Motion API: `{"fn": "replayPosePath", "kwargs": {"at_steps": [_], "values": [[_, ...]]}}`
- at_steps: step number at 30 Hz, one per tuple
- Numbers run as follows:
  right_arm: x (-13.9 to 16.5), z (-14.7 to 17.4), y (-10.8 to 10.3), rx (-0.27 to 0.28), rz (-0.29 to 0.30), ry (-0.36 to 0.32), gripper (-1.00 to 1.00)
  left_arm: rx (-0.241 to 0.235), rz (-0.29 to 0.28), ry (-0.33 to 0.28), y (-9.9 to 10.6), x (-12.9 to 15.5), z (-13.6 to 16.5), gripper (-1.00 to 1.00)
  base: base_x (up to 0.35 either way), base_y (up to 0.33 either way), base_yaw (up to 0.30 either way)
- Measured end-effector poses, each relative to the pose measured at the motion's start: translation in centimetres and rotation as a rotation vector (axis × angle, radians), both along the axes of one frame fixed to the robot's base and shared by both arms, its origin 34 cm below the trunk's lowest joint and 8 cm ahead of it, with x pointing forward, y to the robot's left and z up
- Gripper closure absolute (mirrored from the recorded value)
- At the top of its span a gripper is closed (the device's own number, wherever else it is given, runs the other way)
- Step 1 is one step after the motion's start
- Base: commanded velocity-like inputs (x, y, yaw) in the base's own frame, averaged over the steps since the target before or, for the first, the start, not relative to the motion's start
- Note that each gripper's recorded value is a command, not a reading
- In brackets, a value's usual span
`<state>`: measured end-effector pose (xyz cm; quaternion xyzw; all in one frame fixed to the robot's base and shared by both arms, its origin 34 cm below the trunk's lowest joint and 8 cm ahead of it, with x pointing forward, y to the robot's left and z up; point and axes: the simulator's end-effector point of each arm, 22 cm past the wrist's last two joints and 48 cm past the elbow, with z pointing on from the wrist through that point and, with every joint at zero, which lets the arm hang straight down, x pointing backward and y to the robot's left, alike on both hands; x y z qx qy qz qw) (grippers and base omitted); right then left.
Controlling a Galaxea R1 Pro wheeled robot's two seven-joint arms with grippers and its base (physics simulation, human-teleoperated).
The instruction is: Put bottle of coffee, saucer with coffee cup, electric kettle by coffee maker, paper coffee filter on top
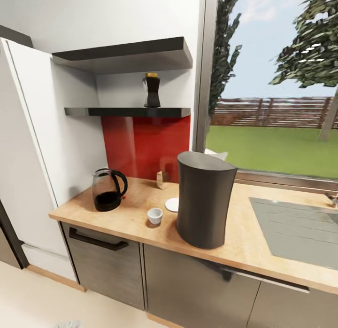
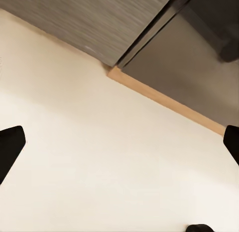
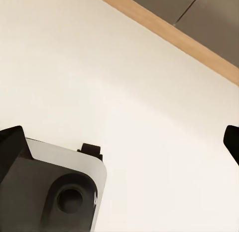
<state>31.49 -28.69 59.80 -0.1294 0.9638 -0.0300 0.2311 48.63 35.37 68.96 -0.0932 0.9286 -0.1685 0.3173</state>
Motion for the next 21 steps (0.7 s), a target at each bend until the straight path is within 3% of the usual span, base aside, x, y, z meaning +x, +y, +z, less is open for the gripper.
{"fn": "replayPosePath", "kwargs": {"at_steps": [5, 10, 21], "values": [[0.00, 0.00, 0.00, 0.000, 0.000, 0.000, -1.00, -0.001, 0.000, 0.000, 0.00, 0.00, 0.01, -1.00, 0.074, 0.290, -0.029], [-0.01, -0.01, 0.01, 0.001, -0.001, 0.000, -1.00, 0.000, 0.000, 0.000, 0.05, 0.01, 0.01, -1.00, 0.032, 0.277, -0.189], [0.00, -0.01, 0.00, 0.001, -0.001, 0.000, -1.00, -0.001, -0.001, 0.000, -0.03, 0.01, 0.00, -1.00, 0.001, 0.081, -0.268]]}}
